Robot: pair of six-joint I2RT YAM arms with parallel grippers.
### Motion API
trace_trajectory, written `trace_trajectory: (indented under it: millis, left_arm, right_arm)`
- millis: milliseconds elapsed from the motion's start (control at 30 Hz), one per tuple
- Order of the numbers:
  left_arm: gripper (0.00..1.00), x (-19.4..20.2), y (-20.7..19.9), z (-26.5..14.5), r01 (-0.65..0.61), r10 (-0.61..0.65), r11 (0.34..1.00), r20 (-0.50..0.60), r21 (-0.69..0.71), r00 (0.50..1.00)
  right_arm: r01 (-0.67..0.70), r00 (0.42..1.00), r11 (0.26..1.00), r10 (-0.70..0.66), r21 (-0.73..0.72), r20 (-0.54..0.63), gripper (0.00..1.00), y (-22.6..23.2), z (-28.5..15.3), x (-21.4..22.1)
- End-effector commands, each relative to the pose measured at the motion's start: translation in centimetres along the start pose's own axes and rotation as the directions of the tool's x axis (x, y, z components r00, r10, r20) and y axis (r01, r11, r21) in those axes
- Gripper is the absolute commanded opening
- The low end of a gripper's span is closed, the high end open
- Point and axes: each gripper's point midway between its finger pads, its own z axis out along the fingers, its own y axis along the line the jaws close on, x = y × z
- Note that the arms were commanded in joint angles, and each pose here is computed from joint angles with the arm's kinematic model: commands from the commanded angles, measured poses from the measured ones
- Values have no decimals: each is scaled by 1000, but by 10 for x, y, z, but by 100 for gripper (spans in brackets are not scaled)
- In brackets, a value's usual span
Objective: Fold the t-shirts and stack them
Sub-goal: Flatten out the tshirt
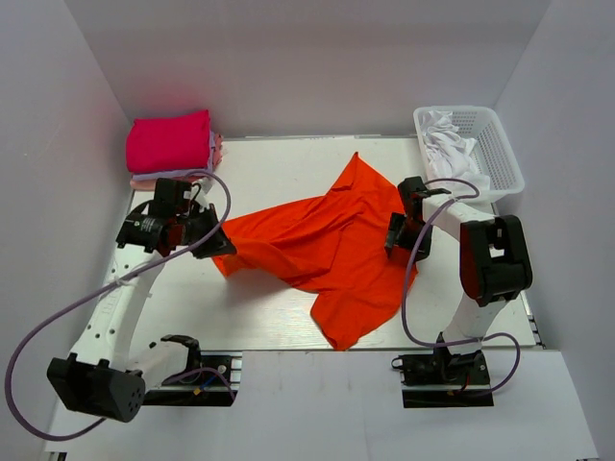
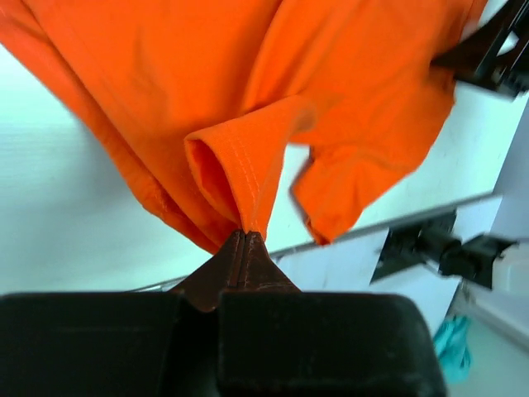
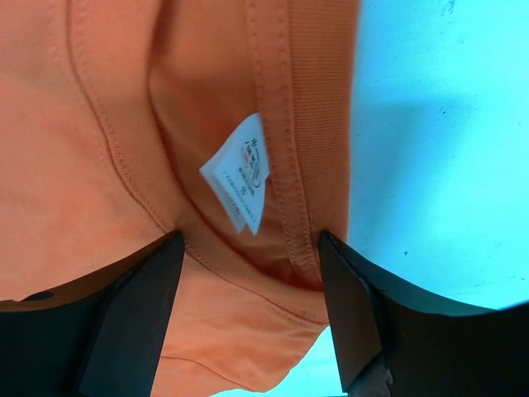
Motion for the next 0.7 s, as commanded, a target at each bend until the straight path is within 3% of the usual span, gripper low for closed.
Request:
trace_trajectory:
  millis: [0, 167, 300, 533, 600, 667]
  left_arm:
    - [0, -24, 0, -9, 44, -39, 998, 102, -45, 994]
    - [0, -31, -2, 17, 35, -36, 999, 86, 7, 996]
    - [0, -57, -9, 49, -2, -9, 997, 138, 77, 990]
    - [0, -88, 6, 109, 12, -20, 998, 152, 53, 988]
    - [0, -81, 17, 127, 26, -28, 999, 101, 26, 994]
    - [11, -84, 17, 130, 16, -17, 1000, 75, 15, 997]
  right_arm:
    - [-20, 999, 1000, 20, -6, -34, 71, 0, 0, 6]
    - [0, 1000, 999, 1, -33, 26, 71, 6, -10, -11]
    - [6, 999, 999, -5, -46, 33, 71, 9, -10, -13]
    - [12, 999, 999, -11, -42, 40, 71, 9, -13, -16]
    - [20, 999, 999, -18, -34, 44, 71, 8, -14, -17]
    - [24, 998, 999, -23, -22, 52, 71, 6, -16, -21]
